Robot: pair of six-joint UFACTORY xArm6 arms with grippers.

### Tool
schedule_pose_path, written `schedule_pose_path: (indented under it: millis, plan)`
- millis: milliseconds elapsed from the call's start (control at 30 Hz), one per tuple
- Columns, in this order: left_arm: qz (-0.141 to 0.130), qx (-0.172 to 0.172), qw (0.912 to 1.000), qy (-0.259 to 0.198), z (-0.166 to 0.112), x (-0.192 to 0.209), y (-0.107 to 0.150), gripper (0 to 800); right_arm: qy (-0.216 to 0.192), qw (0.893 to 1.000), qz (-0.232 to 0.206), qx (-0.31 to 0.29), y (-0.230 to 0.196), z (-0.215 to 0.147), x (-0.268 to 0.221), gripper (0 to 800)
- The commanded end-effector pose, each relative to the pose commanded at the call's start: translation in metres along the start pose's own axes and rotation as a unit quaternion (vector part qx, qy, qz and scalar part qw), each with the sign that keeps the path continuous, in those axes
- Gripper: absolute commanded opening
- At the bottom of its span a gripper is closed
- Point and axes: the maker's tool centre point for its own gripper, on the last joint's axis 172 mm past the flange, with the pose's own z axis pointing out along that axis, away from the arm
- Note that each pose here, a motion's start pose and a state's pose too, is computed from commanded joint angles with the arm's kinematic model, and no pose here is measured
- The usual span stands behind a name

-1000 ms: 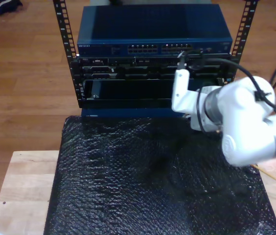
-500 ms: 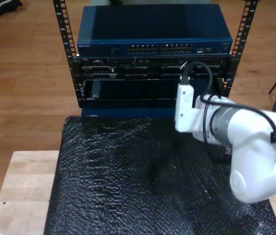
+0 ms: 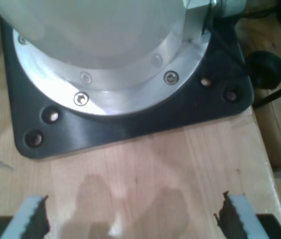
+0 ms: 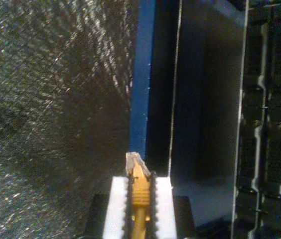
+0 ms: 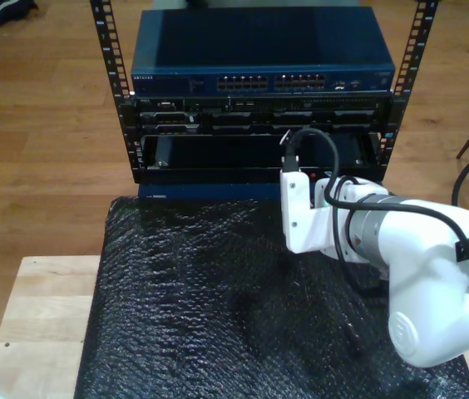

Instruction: Grab the cable and plug it in

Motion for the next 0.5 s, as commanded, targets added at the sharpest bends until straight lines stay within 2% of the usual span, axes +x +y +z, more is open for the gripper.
schedule_pose_path:
  millis: [133, 300, 500]
  plan:
    - [0.000, 0.000, 1.0000, 0.000, 0.000, 0.000, 0.000, 800, 0.005, 1.000, -0.018, -0.009, 0.007, -0.002, 0.005, 0]
    - [0.000, 0.000, 1.0000, 0.000, 0.000, 0.000, 0.000, 800, 0.014, 0.998, -0.040, -0.056, 0.040, -0.010, 0.014, 0]
    - [0.000, 0.000, 1.0000, 0.000, 0.000, 0.000, 0.000, 800, 0.021, 0.994, -0.046, -0.098, 0.047, -0.009, 0.015, 0]
